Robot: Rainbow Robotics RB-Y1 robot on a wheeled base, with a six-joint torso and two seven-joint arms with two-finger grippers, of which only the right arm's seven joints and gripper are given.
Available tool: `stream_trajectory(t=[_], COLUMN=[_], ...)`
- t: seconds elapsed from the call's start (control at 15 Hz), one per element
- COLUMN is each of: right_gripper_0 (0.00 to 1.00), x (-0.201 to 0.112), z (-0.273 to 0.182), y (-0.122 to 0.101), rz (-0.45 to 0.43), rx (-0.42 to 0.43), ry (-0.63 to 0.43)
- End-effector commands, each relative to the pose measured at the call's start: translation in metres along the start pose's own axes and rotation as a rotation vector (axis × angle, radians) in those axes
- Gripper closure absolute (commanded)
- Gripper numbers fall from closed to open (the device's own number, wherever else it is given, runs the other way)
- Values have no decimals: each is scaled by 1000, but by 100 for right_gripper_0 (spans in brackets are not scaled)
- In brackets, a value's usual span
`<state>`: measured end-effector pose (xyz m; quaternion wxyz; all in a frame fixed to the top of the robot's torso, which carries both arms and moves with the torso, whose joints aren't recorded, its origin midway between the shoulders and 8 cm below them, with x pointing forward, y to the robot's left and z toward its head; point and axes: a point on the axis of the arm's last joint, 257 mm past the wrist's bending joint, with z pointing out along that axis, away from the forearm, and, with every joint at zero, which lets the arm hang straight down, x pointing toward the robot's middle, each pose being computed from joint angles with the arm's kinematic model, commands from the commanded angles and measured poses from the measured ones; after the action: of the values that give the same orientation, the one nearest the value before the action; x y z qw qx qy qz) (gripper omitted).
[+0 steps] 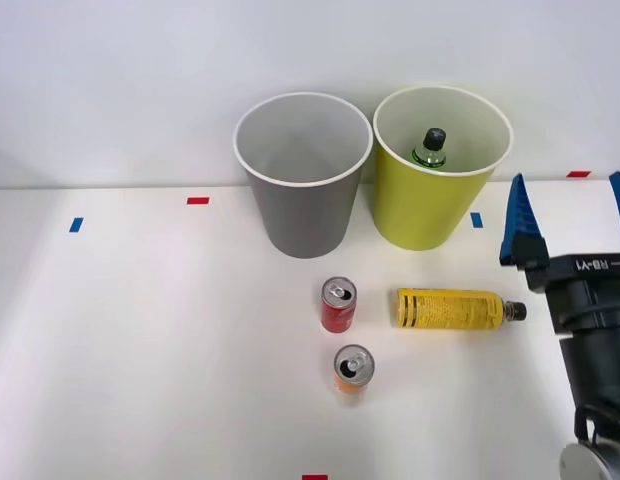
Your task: Put cans in the gray bin, plastic bottles in the light green bin
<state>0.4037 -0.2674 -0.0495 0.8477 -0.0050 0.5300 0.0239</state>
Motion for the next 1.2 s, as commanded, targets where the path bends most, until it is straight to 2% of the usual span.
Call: stream_trajectory(t=[0.07, 0.27, 0.53, 1.0, 1.2], right_gripper_0=[1, 1, 1, 1, 1], x=[18, 42, 58, 72, 74], z=[-38, -72, -112, -157, -163], y=[7, 12, 14, 5, 4], rz=[-7, -5, 6, -23, -31], rx=[-25, -41, -33, -2, 3], ry=[76, 171, 248, 350, 364])
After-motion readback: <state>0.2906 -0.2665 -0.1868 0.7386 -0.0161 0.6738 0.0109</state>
